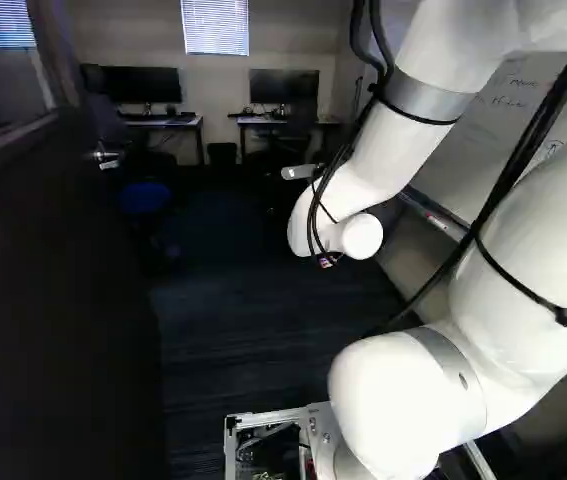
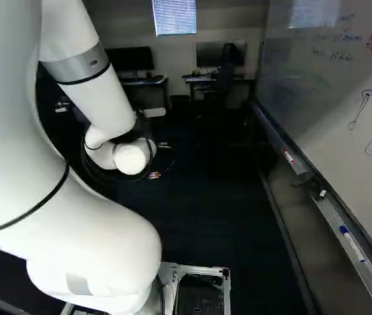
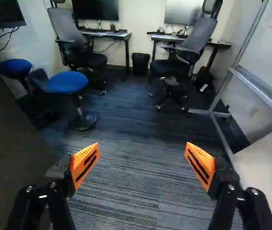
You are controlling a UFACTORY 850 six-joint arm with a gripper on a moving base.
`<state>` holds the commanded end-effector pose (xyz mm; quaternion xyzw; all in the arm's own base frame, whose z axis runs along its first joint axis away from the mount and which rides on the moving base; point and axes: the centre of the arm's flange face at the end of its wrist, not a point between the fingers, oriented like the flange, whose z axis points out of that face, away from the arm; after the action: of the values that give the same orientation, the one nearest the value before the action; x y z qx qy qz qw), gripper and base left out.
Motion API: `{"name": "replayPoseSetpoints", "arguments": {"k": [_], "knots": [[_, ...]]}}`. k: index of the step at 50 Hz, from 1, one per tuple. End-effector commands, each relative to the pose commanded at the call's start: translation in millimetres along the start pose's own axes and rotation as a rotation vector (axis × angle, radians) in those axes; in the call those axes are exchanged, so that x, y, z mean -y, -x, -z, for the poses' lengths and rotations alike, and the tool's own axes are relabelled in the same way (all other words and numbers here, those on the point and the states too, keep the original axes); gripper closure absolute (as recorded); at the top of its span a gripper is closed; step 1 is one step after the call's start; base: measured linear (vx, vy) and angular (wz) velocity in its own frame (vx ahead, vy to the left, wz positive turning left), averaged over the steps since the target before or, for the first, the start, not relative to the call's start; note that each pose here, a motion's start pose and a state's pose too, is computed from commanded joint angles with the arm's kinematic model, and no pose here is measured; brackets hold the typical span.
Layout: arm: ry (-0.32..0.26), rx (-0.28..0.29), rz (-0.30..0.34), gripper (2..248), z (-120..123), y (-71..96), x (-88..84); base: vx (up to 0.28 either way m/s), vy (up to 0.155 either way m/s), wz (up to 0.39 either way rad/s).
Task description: Open the door and move inside
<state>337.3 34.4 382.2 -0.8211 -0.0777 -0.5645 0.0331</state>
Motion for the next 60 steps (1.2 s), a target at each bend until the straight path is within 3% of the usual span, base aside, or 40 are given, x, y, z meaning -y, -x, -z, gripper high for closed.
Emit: {"name": "replayPoseSetpoints", "arguments": {"k": [60], "knots": [[0.000, 0.000, 0.000, 3, 0.0, 0.0, 0.0, 0.174, 0.001, -0.005]]}}
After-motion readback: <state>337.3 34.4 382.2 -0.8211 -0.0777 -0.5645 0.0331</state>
